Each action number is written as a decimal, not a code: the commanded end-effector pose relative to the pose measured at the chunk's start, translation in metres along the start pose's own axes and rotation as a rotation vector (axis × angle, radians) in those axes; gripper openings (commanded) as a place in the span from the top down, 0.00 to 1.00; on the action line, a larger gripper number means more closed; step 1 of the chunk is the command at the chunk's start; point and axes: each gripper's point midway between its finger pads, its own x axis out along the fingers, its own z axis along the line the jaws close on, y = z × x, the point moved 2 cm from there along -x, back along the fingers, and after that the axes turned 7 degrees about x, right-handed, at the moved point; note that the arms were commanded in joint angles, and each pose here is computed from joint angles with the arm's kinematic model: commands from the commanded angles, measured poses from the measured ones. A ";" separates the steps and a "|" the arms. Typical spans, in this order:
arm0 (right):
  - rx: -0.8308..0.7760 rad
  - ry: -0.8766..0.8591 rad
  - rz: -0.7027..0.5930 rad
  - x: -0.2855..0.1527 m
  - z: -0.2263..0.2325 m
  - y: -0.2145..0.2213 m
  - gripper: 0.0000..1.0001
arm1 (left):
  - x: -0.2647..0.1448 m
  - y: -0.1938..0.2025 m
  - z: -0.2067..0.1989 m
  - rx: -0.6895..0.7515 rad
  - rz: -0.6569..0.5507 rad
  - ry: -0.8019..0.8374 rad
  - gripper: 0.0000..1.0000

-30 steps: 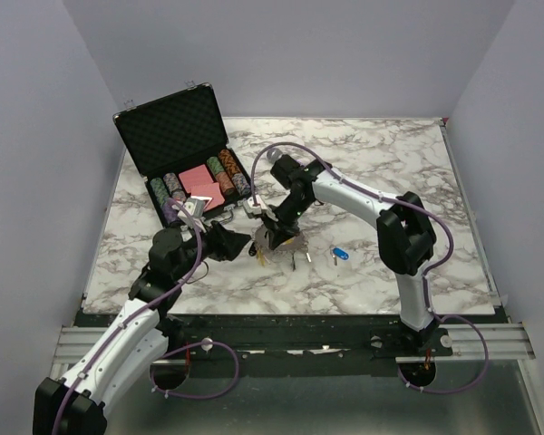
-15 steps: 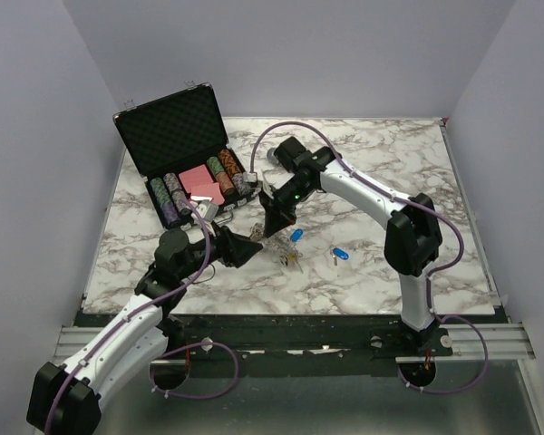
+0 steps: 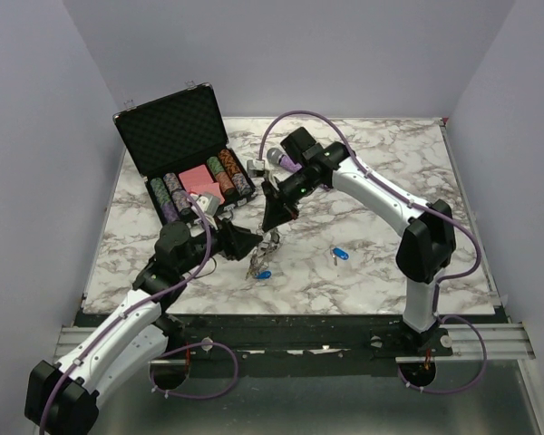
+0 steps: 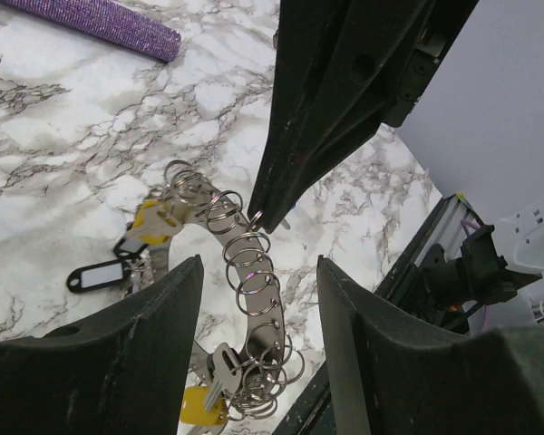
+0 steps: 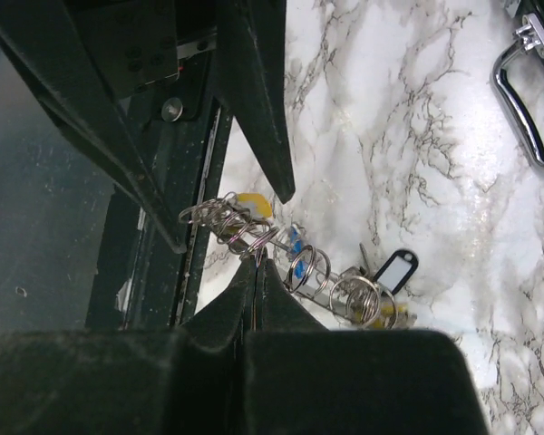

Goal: Put the keys on the keyring

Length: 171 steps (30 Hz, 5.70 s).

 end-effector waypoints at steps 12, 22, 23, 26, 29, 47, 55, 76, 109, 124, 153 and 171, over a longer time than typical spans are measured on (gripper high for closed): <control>-0.314 -0.216 -0.011 -0.018 0.060 0.013 1.00 | -0.024 -0.023 -0.024 0.190 -0.262 0.119 0.41; -0.370 -0.240 0.001 -0.027 0.079 0.025 1.00 | -0.023 -0.010 -0.076 0.407 -0.208 0.355 0.53; -0.372 -0.243 0.001 -0.027 0.081 0.026 1.00 | -0.022 -0.009 -0.075 0.426 -0.204 0.348 0.56; -0.378 -0.245 -0.005 -0.028 0.085 0.028 1.00 | -0.018 -0.010 -0.072 0.466 -0.215 0.320 0.65; -0.381 -0.247 -0.004 -0.028 0.087 0.030 1.00 | -0.014 -0.007 -0.070 0.492 -0.218 0.305 0.71; -0.376 -0.261 -0.014 -0.028 0.090 0.033 1.00 | -0.003 0.035 -0.066 0.473 -0.144 0.204 0.83; -0.377 -0.266 -0.019 -0.028 0.092 0.036 1.00 | -0.012 0.032 -0.037 0.419 -0.231 0.033 0.79; -0.368 -0.275 -0.023 -0.026 0.092 0.037 1.00 | 0.008 0.038 -0.068 0.419 -0.244 0.226 0.79; -0.362 -0.285 -0.031 -0.025 0.095 0.038 0.99 | -0.010 0.055 -0.055 0.351 -0.216 0.194 0.76; -0.340 -0.292 -0.033 -0.022 0.091 0.039 1.00 | -0.012 0.075 -0.083 0.280 -0.106 0.383 0.83; -0.305 -0.307 -0.033 -0.018 0.088 0.043 1.00 | 0.014 0.033 -0.069 0.447 -0.294 0.228 0.83; -0.308 -0.303 -0.029 -0.019 0.089 0.043 1.00 | 0.001 0.043 -0.076 0.450 -0.277 0.303 0.76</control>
